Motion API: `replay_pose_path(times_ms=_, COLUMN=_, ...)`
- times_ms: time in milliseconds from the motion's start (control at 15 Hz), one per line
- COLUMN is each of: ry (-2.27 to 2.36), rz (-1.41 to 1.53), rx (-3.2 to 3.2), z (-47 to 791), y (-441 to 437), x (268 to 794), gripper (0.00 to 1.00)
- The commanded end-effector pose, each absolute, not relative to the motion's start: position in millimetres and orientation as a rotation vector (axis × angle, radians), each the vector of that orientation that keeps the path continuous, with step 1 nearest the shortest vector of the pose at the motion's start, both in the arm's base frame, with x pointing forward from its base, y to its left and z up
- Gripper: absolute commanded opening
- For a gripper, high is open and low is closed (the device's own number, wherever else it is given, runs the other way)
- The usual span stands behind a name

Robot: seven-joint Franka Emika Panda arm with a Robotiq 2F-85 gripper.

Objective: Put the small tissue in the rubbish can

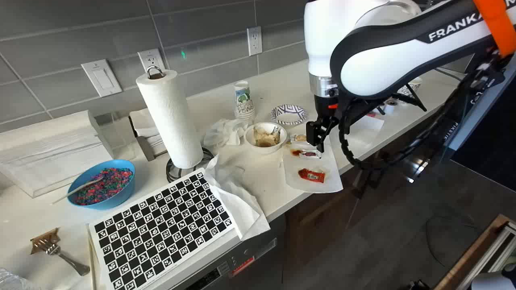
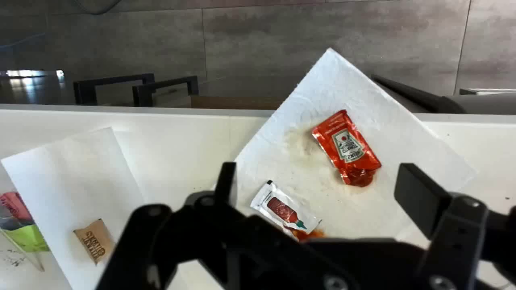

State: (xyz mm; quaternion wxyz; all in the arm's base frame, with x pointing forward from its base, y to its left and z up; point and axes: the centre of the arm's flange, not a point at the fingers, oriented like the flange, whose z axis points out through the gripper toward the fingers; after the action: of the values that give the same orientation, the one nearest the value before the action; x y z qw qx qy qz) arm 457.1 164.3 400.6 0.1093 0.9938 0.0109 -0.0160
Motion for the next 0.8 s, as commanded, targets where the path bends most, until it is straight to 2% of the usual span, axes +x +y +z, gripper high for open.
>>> replay_pose_path(times_ms=0, ry=0.032, rz=-0.047, rx=2.922, z=401, y=164, x=457, gripper=1.00)
replay_pose_path(times_ms=400, ry=0.032, rz=-0.047, rx=2.922, z=401, y=164, x=457, gripper=1.00)
replay_pose_path(times_ms=733, ry=-0.170, rz=0.071, rx=3.003, z=401, y=107, x=497, gripper=1.00)
